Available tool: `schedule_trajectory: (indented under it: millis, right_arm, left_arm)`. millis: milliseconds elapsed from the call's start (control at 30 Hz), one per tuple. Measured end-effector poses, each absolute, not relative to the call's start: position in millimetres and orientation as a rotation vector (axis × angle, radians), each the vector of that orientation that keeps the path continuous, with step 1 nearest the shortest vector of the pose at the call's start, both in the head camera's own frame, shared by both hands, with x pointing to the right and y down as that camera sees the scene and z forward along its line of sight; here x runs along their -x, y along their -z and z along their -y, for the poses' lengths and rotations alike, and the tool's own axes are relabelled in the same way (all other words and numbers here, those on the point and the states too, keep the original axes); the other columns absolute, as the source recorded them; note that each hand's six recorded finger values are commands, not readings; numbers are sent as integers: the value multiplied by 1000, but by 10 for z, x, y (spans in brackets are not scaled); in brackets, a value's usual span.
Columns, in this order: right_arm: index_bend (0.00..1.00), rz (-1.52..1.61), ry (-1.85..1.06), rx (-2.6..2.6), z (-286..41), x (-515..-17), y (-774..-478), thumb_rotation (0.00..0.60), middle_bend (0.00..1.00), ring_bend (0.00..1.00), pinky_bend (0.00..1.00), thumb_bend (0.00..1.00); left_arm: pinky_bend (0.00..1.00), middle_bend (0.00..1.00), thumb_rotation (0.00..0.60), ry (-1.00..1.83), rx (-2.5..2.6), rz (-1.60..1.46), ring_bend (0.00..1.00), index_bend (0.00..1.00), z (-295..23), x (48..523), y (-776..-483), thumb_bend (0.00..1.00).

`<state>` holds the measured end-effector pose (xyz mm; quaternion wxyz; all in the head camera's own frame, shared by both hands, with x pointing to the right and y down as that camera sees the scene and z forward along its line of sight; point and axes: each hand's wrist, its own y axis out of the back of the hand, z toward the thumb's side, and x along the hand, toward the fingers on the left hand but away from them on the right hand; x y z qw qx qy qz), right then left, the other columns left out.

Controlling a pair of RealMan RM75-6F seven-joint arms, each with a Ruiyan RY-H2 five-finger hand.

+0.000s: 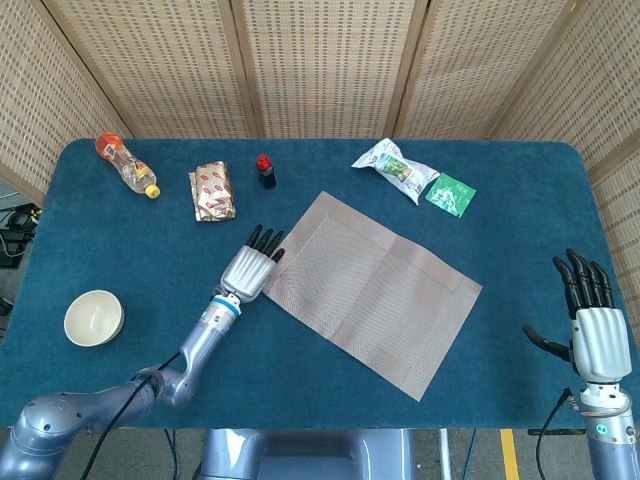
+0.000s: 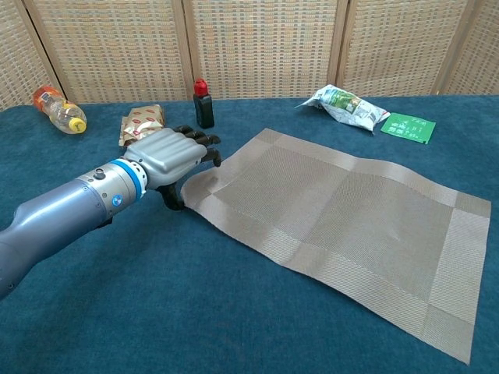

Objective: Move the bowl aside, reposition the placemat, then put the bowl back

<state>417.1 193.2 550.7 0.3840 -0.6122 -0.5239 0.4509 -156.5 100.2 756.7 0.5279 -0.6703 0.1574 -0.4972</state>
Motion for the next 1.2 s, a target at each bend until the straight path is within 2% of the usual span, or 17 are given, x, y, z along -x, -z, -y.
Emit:
schedule_trajectory:
  millis: [100, 467, 733, 967, 1200]
  right_arm:
    - [21, 1337, -1150, 1561, -1931, -4174, -5507, 600, 0, 0, 0, 157]
    - [21, 1335, -1146, 1574, -1940, -4153, -5509, 600, 0, 0, 0, 157]
    - [21, 1343, -1146, 1578, -1938, -4162, -5501, 600, 0, 0, 0, 157]
    - [21, 1340, -1147, 1586, -1944, -4152, -5506, 600, 0, 0, 0, 157]
    - [21, 1334, -1150, 1591, -1952, -4144, -5511, 600, 0, 0, 0, 157]
  left_arm:
    - [0, 0, 600, 1149, 1613, -400, 0, 227, -1018, 1510, -7543, 339]
    - [0, 0, 600, 1028, 1642, -459, 0, 208, -1041, 1399, -7439, 340]
    - [0, 0, 600, 1004, 1639, -486, 0, 504, -1038, 1375, -7445, 340]
    - [0, 0, 600, 1007, 1630, -496, 0, 552, -1030, 1396, -7464, 344]
    - [0, 0, 600, 1024, 1633, -499, 0, 581, -1027, 1468, -7487, 521]
